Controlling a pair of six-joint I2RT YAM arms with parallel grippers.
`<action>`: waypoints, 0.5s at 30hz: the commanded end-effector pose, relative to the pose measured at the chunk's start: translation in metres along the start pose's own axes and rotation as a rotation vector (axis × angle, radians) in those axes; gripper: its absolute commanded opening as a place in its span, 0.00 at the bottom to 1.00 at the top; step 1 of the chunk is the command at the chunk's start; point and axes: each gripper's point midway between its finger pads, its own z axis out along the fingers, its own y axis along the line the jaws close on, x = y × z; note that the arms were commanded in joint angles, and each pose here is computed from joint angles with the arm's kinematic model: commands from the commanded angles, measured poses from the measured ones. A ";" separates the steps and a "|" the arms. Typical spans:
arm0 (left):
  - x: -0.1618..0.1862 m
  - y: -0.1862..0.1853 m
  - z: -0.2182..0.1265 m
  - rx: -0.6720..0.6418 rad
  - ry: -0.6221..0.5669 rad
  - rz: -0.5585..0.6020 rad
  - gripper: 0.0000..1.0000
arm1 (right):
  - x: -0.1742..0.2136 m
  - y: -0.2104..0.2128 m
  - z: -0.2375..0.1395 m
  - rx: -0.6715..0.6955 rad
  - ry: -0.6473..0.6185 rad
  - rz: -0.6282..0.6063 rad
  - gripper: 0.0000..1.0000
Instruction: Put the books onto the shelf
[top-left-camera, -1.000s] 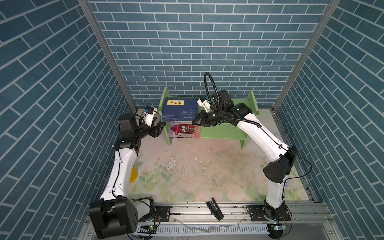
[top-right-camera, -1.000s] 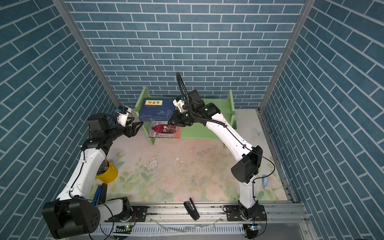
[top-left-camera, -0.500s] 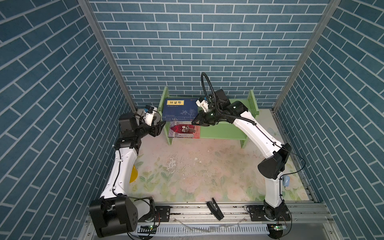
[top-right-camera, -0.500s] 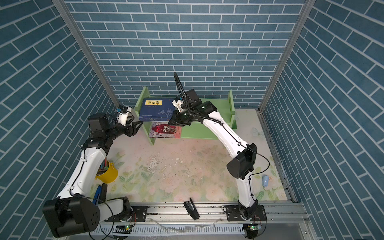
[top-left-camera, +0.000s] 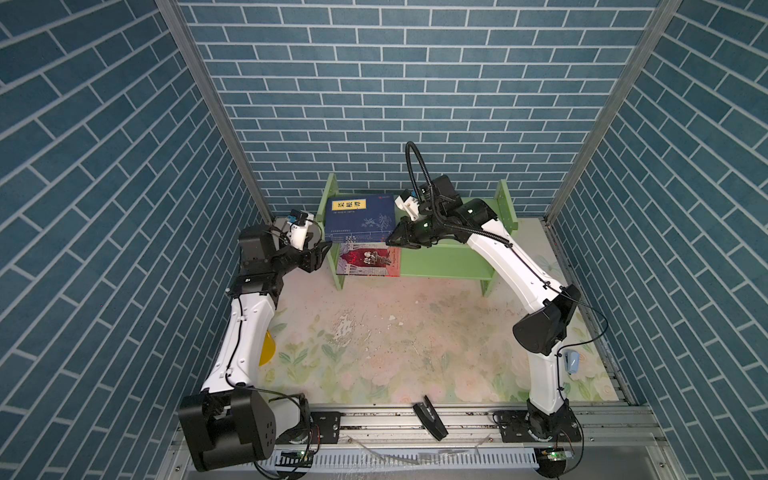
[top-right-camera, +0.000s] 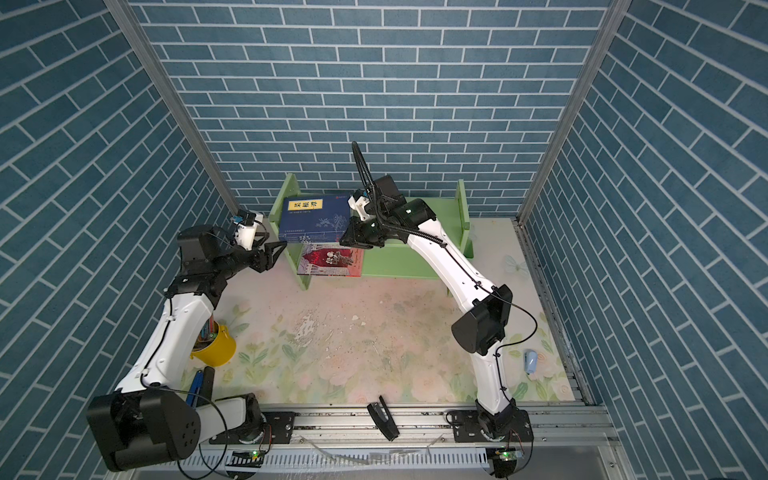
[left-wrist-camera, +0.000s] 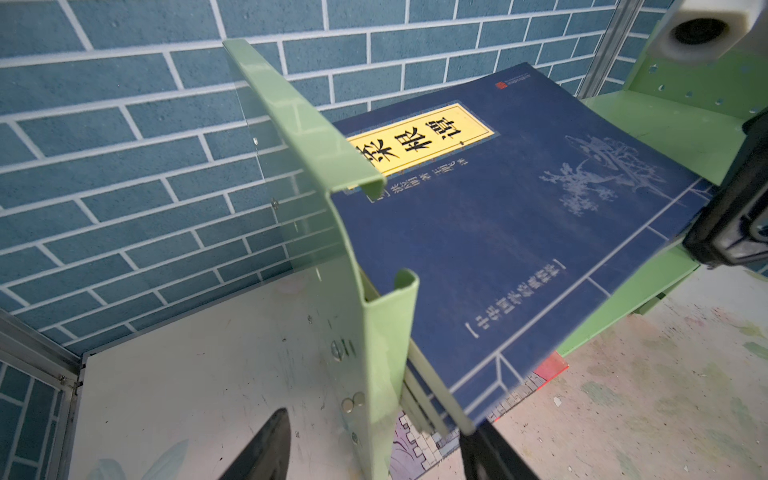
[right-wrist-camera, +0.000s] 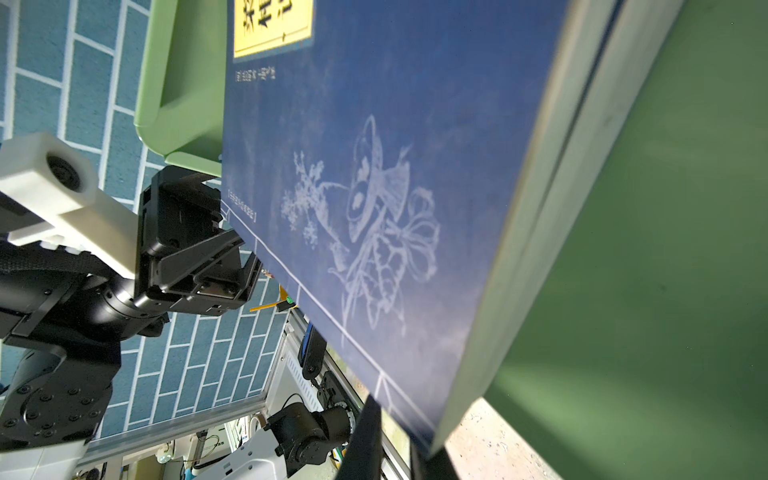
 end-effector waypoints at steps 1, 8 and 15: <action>-0.013 0.004 0.000 -0.017 -0.032 0.017 0.66 | -0.003 -0.003 0.000 0.011 0.000 -0.031 0.16; 0.000 -0.019 -0.009 0.079 0.032 0.036 0.65 | 0.000 0.004 -0.003 -0.013 0.009 -0.033 0.16; -0.008 -0.023 -0.021 0.092 0.051 0.042 0.65 | 0.003 0.010 -0.007 -0.024 0.012 -0.040 0.16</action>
